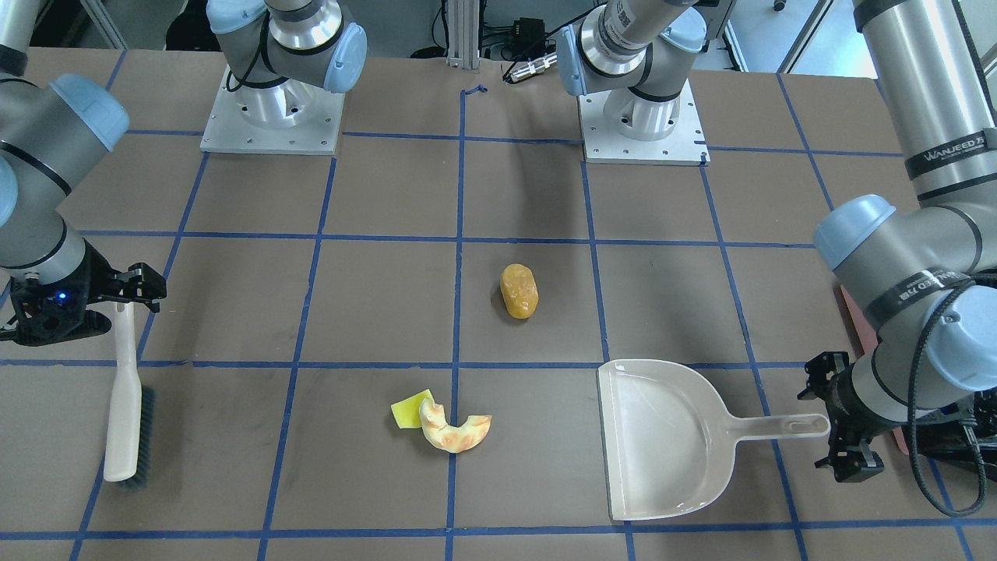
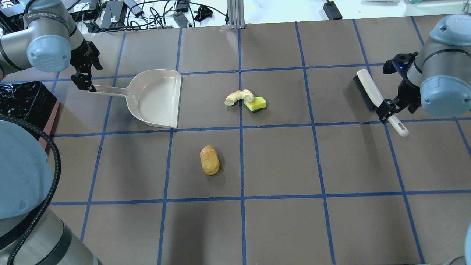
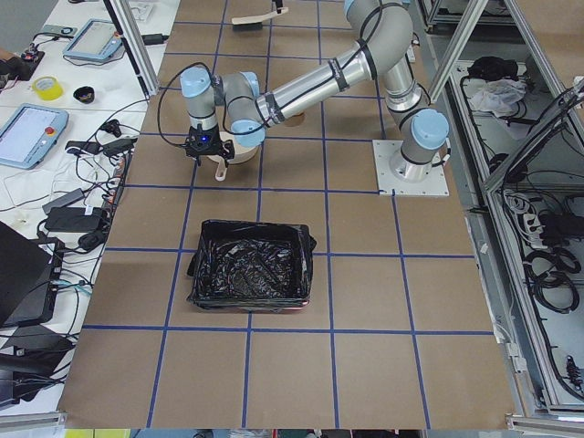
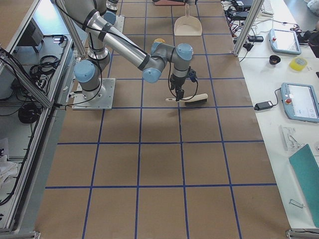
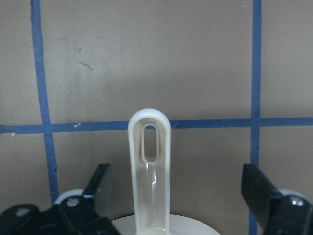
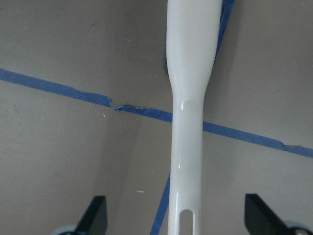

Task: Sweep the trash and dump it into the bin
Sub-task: 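Grasp the dustpan handle with the left gripper while the right gripper grasps the brush handle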

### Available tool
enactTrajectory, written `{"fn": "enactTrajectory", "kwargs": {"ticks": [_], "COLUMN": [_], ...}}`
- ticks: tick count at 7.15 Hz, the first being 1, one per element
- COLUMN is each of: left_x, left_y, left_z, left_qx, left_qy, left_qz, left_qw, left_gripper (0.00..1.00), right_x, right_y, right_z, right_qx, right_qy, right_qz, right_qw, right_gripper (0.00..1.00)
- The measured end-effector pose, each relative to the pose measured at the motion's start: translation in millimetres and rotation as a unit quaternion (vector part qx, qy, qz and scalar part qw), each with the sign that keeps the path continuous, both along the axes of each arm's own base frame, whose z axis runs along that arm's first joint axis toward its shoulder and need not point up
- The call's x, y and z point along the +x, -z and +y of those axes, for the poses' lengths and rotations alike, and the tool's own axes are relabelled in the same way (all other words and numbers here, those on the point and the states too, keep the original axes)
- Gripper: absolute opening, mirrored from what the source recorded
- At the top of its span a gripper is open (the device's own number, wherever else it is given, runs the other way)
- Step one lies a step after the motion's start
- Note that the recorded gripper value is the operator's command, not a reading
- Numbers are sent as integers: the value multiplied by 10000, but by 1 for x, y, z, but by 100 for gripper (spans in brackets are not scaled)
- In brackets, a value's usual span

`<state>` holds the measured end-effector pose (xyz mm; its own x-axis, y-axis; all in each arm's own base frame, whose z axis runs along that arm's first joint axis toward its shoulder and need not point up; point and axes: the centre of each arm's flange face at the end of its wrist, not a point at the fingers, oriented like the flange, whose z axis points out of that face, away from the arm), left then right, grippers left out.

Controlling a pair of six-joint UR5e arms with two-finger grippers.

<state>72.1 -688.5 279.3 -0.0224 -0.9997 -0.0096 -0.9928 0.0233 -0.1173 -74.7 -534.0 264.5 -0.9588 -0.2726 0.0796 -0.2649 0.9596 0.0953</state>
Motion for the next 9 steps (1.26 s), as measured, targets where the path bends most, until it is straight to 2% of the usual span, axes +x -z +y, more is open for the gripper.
{"fn": "enactTrajectory", "kwargs": {"ticks": [2, 4, 5, 6, 8, 9], "left_x": [-1, 0, 1, 2, 5, 6], "left_y": [11, 12, 14, 17, 26, 32], "left_z": [5, 8, 8, 8, 9, 10], "left_qx": [256, 374, 391, 409, 444, 454], "left_qy": [-27, 3, 4, 12, 18, 13], "left_qz": [44, 101, 128, 148, 166, 171], "left_qw": [9997, 9993, 9992, 9991, 9989, 9988], "left_gripper": [93, 93, 91, 89, 78, 42], "right_x": [-1, -2, -3, -3, -4, -4], "right_y": [16, 27, 28, 28, 28, 27], "right_z": [-3, -8, -10, -11, -11, -11], "right_qx": [108, 126, 96, 75, 56, 60], "right_qy": [24, 16, 4, -1, 1, 22], "right_qz": [-59, -84, -76, -67, -28, -1], "right_qw": [9999, 9999, 9999, 9999, 10000, 10000], "right_gripper": [99, 85, 81, 81, 68, 68]}}
